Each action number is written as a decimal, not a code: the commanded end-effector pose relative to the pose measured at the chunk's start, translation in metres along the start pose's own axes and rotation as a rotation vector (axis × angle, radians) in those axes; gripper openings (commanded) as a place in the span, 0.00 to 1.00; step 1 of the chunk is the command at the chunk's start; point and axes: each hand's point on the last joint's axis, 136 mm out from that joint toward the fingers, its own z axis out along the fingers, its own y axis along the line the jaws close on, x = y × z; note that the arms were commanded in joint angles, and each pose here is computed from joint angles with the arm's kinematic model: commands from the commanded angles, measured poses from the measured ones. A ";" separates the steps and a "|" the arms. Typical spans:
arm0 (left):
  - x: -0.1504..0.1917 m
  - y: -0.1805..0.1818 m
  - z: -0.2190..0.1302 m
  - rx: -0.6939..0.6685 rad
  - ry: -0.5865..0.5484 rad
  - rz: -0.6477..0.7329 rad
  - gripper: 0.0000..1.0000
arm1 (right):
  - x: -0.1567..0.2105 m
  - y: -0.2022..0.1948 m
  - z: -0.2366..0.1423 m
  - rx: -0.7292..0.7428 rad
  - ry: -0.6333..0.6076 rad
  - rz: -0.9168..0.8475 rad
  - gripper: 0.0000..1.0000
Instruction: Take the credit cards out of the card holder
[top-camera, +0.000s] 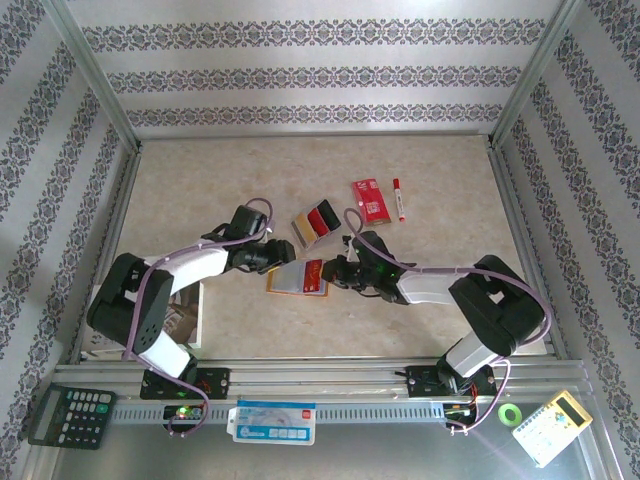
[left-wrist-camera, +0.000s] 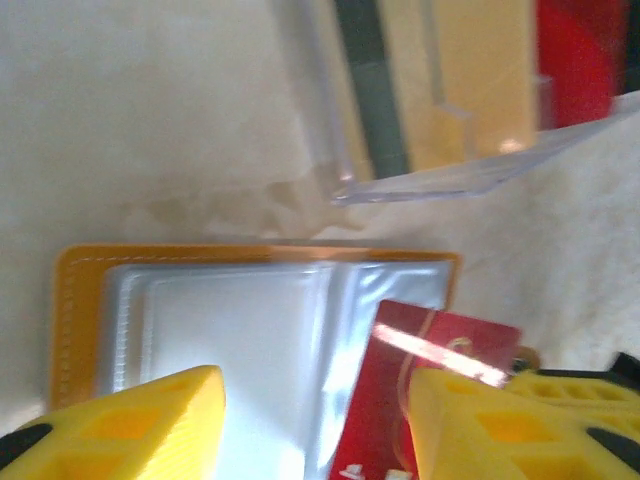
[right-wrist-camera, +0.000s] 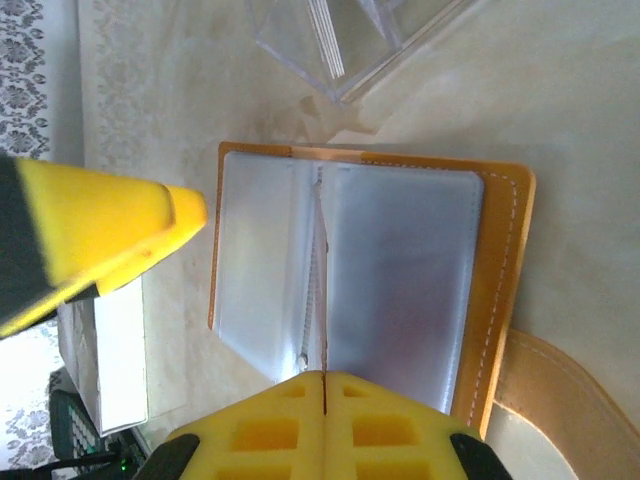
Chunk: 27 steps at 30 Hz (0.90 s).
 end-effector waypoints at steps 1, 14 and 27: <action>-0.006 -0.029 -0.011 0.155 -0.045 -0.012 0.59 | -0.006 0.020 -0.012 -0.102 -0.024 -0.060 0.00; 0.001 -0.076 -0.041 0.437 -0.014 -0.009 0.84 | -0.025 0.082 -0.026 -0.399 -0.005 -0.012 0.00; 0.009 -0.108 -0.082 0.593 -0.036 0.068 0.31 | -0.038 0.095 -0.040 -0.506 -0.039 0.033 0.00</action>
